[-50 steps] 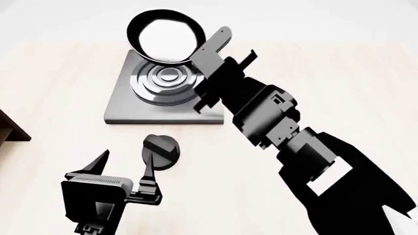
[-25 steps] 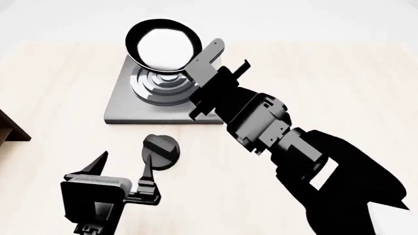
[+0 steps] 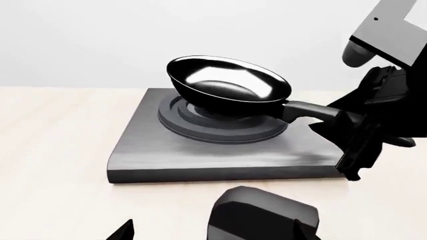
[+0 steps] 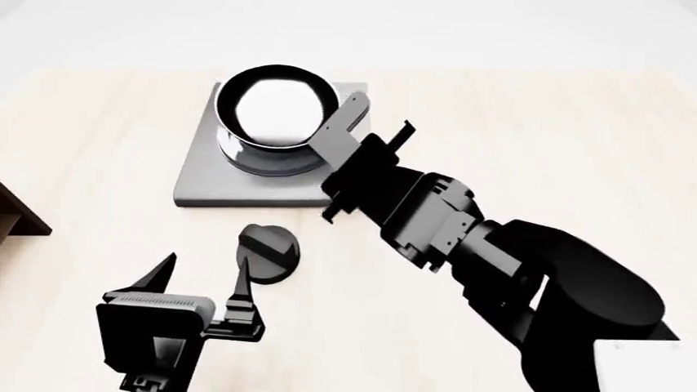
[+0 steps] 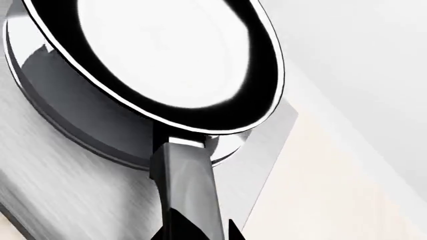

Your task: Turn on the stove and put the frying pan on it.

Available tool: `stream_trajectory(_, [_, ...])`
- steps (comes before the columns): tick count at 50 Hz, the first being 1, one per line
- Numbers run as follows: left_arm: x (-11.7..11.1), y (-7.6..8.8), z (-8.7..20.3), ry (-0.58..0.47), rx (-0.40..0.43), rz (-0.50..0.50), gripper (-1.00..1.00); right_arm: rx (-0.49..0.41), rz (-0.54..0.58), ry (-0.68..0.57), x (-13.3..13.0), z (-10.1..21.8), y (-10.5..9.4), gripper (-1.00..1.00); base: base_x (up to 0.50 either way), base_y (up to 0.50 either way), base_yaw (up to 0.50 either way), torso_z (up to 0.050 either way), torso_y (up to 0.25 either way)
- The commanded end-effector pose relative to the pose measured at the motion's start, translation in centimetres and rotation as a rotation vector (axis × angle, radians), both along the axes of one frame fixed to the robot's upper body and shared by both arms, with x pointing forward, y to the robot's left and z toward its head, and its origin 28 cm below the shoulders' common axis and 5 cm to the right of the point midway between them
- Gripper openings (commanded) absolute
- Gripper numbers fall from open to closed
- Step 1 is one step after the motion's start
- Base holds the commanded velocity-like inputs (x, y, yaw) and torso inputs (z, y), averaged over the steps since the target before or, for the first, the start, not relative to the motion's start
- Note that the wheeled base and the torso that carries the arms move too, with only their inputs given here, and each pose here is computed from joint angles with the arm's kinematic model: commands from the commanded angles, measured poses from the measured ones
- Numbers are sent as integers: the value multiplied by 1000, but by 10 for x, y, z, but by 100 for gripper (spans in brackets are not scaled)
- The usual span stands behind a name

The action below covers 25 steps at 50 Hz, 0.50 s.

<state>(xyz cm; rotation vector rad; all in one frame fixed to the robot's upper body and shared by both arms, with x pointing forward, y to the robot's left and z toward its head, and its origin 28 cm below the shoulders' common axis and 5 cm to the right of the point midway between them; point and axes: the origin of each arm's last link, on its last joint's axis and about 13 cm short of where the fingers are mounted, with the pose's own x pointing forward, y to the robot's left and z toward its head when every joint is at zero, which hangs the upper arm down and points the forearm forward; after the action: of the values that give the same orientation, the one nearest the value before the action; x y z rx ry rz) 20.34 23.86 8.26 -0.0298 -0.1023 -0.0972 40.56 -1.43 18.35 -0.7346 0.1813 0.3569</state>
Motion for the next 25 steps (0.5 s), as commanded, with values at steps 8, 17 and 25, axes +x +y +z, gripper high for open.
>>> stream_trajectory(8, [-1,1,-1,2,-5,6,100,-82,31,-74,0,5,4,-100,0,0,0,0,1])
stream_trajectory(17, [-1,2,-2,2,-9,11,100,-87,17,-69,1,4,2,-100,0,0,0,0,1])
stream_trajectory(25, [0,3,-1,2,-10,13,100,-71,4,-61,2,7,0,100,0,0,0,0,0])
